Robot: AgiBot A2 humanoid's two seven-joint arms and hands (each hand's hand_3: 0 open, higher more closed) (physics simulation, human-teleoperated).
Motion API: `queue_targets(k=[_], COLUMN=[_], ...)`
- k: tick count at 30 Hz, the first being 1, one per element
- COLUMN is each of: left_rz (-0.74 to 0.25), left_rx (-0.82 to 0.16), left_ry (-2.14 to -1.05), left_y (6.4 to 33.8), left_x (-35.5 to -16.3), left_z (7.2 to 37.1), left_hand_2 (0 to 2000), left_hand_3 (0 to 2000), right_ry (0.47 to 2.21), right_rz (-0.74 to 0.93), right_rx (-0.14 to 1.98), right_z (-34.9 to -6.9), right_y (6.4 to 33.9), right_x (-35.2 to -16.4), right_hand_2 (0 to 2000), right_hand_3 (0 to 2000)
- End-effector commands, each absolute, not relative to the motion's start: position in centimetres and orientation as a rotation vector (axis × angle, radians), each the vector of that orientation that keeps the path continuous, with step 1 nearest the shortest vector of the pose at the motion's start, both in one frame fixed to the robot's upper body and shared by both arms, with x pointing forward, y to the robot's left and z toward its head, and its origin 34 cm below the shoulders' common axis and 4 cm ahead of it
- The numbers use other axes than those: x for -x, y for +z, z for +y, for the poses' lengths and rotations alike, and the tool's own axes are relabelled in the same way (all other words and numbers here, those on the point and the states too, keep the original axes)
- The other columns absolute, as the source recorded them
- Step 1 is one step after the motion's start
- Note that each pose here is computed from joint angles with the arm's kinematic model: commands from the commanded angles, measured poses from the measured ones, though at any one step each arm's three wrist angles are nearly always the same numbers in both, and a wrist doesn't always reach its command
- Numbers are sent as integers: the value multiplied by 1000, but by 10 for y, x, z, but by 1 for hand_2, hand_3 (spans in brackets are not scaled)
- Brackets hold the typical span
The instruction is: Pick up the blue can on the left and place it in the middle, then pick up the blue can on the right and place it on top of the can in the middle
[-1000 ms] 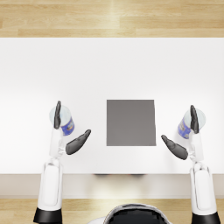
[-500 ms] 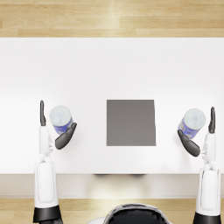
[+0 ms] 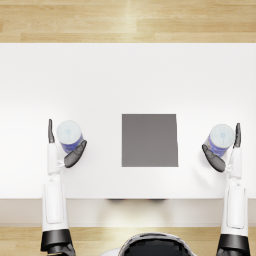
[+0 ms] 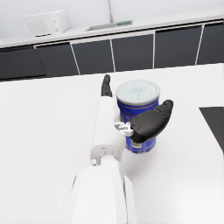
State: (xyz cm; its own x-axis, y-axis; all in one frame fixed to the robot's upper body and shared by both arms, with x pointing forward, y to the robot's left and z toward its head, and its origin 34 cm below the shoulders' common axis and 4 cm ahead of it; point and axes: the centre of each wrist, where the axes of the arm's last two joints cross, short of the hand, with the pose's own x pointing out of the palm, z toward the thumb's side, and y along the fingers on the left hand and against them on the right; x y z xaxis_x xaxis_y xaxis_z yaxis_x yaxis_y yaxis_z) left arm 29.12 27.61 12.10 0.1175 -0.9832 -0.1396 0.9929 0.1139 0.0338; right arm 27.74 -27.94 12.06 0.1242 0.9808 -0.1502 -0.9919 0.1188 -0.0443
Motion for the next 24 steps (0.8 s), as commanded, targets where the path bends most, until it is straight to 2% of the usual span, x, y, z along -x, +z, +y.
queue_targets(k=[1, 11, 18, 19, 20, 22, 23, 24], left_rz=[118, 151, 151, 148, 163, 139, 131, 110], left_rx=[-87, -9, 19, 21, 29, 25, 19, -5], left_ry=[-1445, -1437, -1435, -1433, -1457, -1483, -1482, -1486], left_y=[111, 95, 94, 94, 88, 96, 98, 104], left_x=[-299, -310, -319, -319, -313, -320, -321, -319], left_z=[278, 275, 272, 272, 271, 274, 274, 272], left_hand_2=[0, 0, 0, 1361, 2000, 2000, 2000, 2000], left_hand_3=[0, 0, 0, 327, 653, 1307, 1520, 1520], right_ry=[1430, 1416, 1416, 1416, 1439, 1489, 1477, 1463], right_rz=[129, 164, 158, 147, 137, 100, 88, 64], right_rx=[89, 13, -7, 2, 7, 32, 37, 58], right_z=[-283, -282, -280, -280, -281, -282, -283, -283], right_y=[107, 90, 90, 94, 97, 109, 112, 119], right_x=[-288, -297, -306, -306, -306, -307, -309, -311], right_hand_2=[0, 0, 0, 1361, 2000, 2000, 2000, 2000], right_hand_3=[0, 0, 0, 327, 653, 1307, 1520, 1520])
